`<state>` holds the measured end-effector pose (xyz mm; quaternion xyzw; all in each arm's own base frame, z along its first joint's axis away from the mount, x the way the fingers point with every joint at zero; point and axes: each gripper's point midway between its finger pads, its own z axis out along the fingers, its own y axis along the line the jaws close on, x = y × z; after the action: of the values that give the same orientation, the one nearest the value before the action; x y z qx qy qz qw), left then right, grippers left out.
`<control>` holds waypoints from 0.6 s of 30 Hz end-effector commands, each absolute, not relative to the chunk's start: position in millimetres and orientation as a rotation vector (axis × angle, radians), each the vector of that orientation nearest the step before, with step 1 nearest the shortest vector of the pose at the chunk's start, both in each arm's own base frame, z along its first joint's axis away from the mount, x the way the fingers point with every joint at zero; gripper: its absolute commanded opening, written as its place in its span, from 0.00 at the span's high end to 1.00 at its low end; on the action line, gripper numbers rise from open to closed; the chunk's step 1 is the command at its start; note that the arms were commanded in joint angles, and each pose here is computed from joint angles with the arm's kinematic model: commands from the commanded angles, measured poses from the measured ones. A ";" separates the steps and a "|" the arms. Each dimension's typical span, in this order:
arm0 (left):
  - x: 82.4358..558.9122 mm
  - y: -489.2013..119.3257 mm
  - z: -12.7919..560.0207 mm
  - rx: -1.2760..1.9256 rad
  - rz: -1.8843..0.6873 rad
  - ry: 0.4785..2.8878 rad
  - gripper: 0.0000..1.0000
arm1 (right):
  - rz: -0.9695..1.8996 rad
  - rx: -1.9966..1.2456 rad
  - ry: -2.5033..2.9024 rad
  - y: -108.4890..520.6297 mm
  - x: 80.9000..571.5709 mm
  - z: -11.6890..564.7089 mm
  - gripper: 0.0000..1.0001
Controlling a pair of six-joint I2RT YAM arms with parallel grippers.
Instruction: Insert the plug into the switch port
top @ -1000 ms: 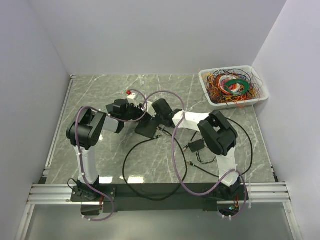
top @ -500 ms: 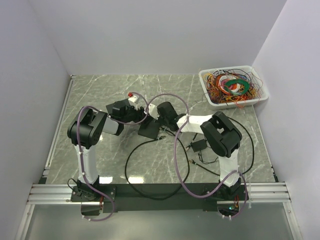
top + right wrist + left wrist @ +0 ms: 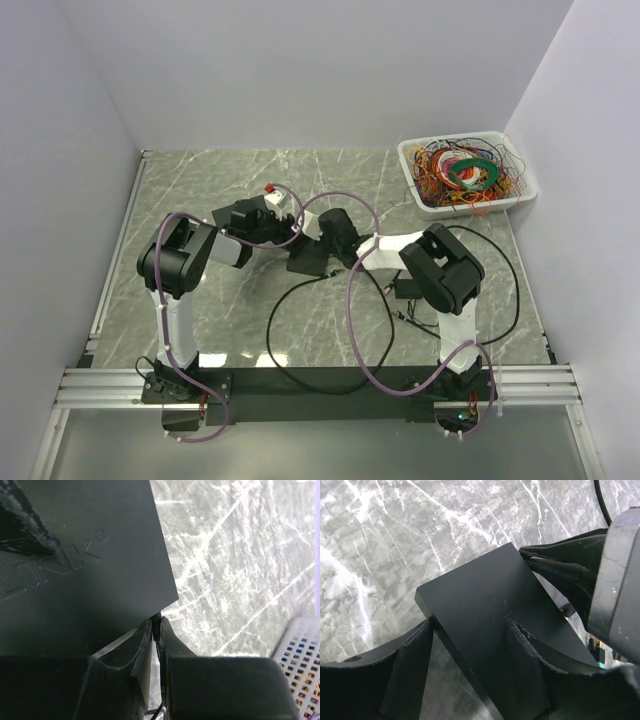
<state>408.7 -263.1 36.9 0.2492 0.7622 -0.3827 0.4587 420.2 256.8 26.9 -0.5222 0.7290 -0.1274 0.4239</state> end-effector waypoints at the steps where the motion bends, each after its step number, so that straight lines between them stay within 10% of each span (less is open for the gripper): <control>1: 312.4 -328.3 18.2 0.959 -1.289 1.892 0.37 | -0.097 -1.107 1.317 355.6 437.2 163.8 1.00; 14: 328.9 -312.8 11.4 0.804 -1.212 1.941 0.32 | 0.069 -0.934 1.470 350.7 438.9 164.6 1.00; 18: 337.9 -297.5 22.8 0.697 -1.231 1.909 0.30 | 0.137 -0.925 1.557 344.7 435.1 154.9 0.86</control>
<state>404.1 -264.3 36.1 0.2409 0.7578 -0.3841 0.4693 418.2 255.9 25.6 -0.4721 0.7539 -0.1070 0.4441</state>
